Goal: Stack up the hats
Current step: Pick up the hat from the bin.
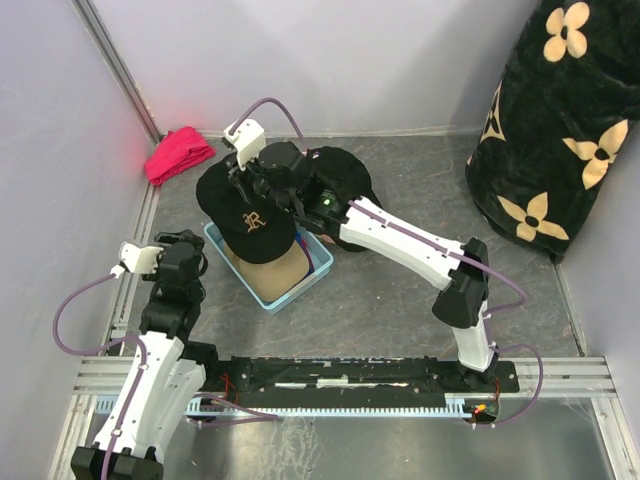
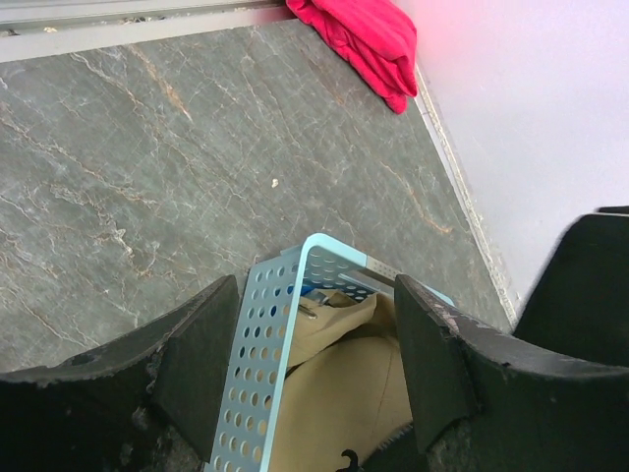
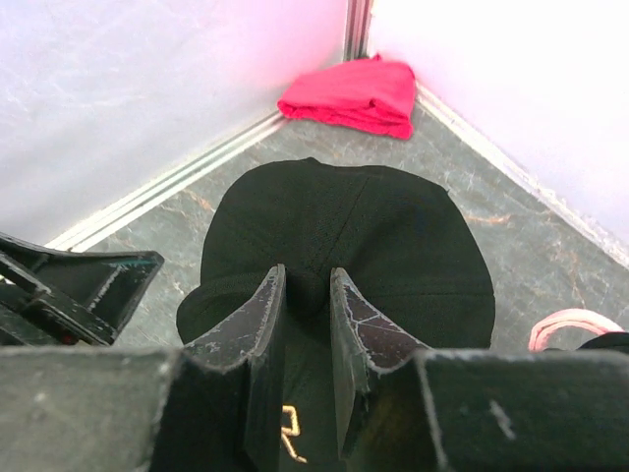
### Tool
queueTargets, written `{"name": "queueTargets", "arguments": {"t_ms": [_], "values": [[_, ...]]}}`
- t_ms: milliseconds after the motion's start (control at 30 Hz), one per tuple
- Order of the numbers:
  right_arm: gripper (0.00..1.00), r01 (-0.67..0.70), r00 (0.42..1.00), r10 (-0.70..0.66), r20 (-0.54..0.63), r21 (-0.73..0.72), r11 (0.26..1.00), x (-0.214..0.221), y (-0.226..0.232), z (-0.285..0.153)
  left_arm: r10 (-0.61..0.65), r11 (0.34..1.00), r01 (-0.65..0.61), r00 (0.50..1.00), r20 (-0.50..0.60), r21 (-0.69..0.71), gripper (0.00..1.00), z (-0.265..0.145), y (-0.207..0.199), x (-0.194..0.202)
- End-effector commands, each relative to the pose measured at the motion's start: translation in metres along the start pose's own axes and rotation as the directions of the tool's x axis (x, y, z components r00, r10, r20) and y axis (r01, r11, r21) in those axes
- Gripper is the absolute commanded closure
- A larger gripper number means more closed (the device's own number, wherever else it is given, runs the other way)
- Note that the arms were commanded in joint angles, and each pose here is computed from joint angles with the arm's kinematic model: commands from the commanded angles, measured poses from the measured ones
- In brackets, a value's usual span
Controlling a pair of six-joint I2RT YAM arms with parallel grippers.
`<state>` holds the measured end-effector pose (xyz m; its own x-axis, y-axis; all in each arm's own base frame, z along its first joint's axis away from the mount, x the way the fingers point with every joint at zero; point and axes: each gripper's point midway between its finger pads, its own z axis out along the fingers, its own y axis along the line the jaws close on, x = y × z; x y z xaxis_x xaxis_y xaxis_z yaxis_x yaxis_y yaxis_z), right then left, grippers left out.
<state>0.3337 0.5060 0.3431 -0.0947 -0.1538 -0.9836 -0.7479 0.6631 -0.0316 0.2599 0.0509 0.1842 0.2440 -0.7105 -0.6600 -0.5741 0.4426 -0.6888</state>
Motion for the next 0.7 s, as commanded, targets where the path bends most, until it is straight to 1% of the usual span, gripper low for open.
{"name": "queueTargets", "arguments": {"t_ms": [0,200,400,500,667], "values": [[0.81,-0.018,0.985,0.020,0.174,-0.014,1.000,-0.072,-0.001,-0.036,-0.079,0.997,0.079,0.995,0.060,0.012,0.29,-0.005,-0.013,-0.023],[0.81,-0.017,0.975,0.019,0.221,-0.013,1.000,-0.099,-0.006,-0.061,-0.078,0.997,0.077,0.994,0.072,0.023,0.29,-0.009,-0.019,-0.032],[0.81,0.000,0.965,-0.007,0.261,0.025,1.000,-0.122,-0.023,-0.103,-0.071,0.995,0.066,0.996,0.063,0.068,0.29,-0.012,-0.035,-0.038],[0.81,-0.007,0.962,-0.002,0.274,0.032,0.999,-0.131,-0.036,-0.125,-0.066,0.993,0.062,0.997,0.041,0.102,0.29,-0.013,-0.047,-0.037],[0.81,-0.049,0.957,0.036,0.287,0.038,0.998,-0.137,-0.070,-0.156,-0.035,0.984,0.040,0.999,-0.032,0.174,0.29,-0.011,-0.073,-0.025]]}}
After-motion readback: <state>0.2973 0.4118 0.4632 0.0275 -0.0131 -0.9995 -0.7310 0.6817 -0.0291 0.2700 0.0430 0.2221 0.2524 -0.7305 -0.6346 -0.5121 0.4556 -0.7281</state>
